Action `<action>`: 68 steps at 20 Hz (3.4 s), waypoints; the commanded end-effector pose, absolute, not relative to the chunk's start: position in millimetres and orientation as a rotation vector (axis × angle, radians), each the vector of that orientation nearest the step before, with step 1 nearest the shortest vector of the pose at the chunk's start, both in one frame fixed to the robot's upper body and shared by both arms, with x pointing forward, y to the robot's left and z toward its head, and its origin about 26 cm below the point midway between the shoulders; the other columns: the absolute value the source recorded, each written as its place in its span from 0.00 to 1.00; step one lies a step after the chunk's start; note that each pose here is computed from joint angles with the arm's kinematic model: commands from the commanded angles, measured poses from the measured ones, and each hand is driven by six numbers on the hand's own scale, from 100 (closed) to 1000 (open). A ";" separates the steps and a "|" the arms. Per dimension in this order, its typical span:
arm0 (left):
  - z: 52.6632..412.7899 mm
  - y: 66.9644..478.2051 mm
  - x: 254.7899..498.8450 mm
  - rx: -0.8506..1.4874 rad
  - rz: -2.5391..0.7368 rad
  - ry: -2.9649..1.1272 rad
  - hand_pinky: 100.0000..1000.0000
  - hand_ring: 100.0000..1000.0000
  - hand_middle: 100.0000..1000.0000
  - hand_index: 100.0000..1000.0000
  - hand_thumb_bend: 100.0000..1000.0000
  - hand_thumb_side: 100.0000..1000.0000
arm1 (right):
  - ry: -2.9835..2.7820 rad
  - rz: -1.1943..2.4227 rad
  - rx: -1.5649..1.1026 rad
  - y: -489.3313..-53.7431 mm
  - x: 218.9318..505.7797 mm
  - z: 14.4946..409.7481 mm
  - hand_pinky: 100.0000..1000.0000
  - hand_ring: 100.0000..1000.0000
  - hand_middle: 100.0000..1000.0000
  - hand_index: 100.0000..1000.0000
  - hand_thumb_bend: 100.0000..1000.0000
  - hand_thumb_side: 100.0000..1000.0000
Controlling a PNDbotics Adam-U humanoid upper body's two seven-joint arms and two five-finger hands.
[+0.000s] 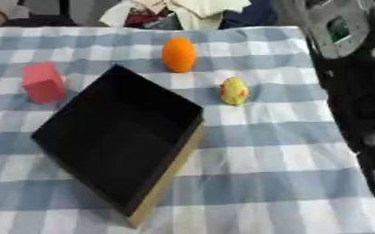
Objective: Pick up objects on the table and place them in the box.
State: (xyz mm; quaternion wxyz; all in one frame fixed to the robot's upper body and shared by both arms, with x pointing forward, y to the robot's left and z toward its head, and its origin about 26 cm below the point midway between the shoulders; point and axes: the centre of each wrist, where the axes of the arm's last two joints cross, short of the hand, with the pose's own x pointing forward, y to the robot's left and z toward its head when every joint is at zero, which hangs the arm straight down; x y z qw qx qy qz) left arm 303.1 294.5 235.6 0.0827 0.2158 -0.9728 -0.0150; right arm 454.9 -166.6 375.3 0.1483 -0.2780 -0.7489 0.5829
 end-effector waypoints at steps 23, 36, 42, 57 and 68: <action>235.7 305.9 296.3 0.750 -0.086 -2.893 0.48 0.69 0.62 0.81 0.09 0.88 | -1.736 2.114 -0.916 -187.8 486.8 366.4 0.93 0.97 0.92 0.94 0.46 0.83; 234.3 306.5 295.9 0.758 -0.088 -2.884 0.48 0.69 0.62 0.81 0.09 0.88 | -1.432 2.222 -0.893 -198.1 488.8 358.1 0.94 0.95 0.92 0.96 0.51 0.60; 233.6 306.7 295.8 0.759 -0.090 -2.881 0.48 0.69 0.62 0.81 0.08 0.88 | -1.362 2.217 -0.863 -203.3 493.8 346.1 0.94 0.93 0.90 0.95 0.49 0.47; 232.2 307.5 295.3 0.765 -0.106 -2.870 0.48 0.69 0.62 0.81 0.08 0.88 | -1.211 2.217 -0.705 -231.5 504.9 301.4 0.93 0.91 0.87 0.95 0.39 0.50; 231.5 305.7 295.7 0.753 -0.104 -2.870 0.48 0.69 0.62 0.81 0.08 0.88 | -1.244 2.118 -0.677 -240.9 504.1 277.2 0.90 0.89 0.83 0.92 0.38 0.53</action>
